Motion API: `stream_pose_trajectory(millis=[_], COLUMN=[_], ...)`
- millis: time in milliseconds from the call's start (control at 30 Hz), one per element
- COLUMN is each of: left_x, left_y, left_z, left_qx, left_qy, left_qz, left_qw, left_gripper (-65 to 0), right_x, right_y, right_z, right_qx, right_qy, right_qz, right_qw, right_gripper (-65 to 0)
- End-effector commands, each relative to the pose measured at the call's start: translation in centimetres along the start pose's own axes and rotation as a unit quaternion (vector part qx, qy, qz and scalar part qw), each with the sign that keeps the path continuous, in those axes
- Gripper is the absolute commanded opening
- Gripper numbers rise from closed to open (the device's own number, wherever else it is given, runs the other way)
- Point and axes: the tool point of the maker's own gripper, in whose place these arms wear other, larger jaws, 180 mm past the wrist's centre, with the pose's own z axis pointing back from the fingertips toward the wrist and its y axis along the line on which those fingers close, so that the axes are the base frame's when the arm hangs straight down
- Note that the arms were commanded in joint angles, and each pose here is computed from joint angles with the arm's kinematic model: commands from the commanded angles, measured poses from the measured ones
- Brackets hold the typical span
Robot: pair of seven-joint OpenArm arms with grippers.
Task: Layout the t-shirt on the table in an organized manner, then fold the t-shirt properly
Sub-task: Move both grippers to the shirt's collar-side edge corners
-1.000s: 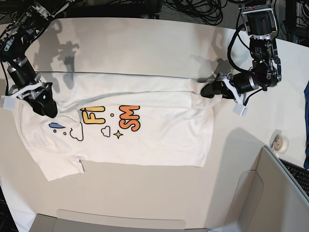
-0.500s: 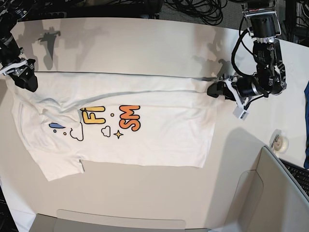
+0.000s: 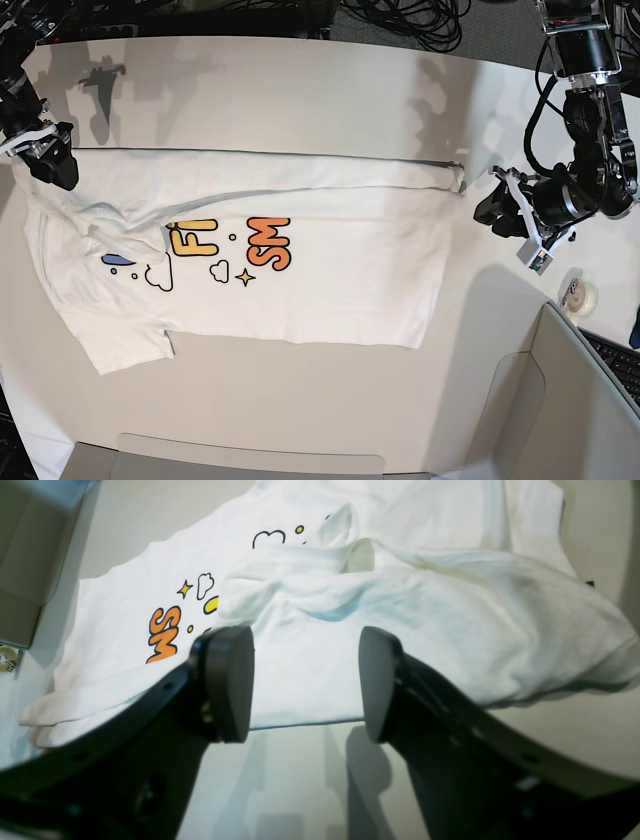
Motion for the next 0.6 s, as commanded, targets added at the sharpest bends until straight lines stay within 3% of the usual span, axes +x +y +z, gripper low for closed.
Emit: stream_pose_trajectory(millis=[0, 67, 167, 300, 567], left_x=[0.8, 0.3, -1.6, -3.0, -0.5], left_y=[-0.2, -1.5, -3.7, -5.9, -7.2], left_z=[0.8, 0.8, 0.5, -0.5, -1.8], left_qx=[0.003, -0.004, -0.021, -0.046, -0.063], left_qy=[-0.014, -0.009, 0.004, 0.002, -0.041], left_qz=[-0.017, -0.028, -0.026, 0.000, 0.012], left_qw=[1.000, 1.000, 0.999, 0.999, 0.997], left_gripper=[-44.5, -50.6, -65.0, -64.9, -65.0], right_x=[1.9, 1.9, 2.0, 1.9, 2.3], right_y=[0.2, 0.1, 0.1, 0.1, -0.8], right_z=[0.5, 0.5, 0.6, 0.3, -1.3], right_qx=[0.004, 0.003, 0.002, -0.001, -0.050], right_qy=[-0.020, -0.018, -0.018, -0.016, -0.016], right_qz=[0.026, 0.030, 0.030, 0.031, 0.046], right_qw=[0.9994, 0.9994, 0.9994, 0.9994, 0.9976], right_gripper=[-32.0, -32.0, -32.0, -32.0, -32.6])
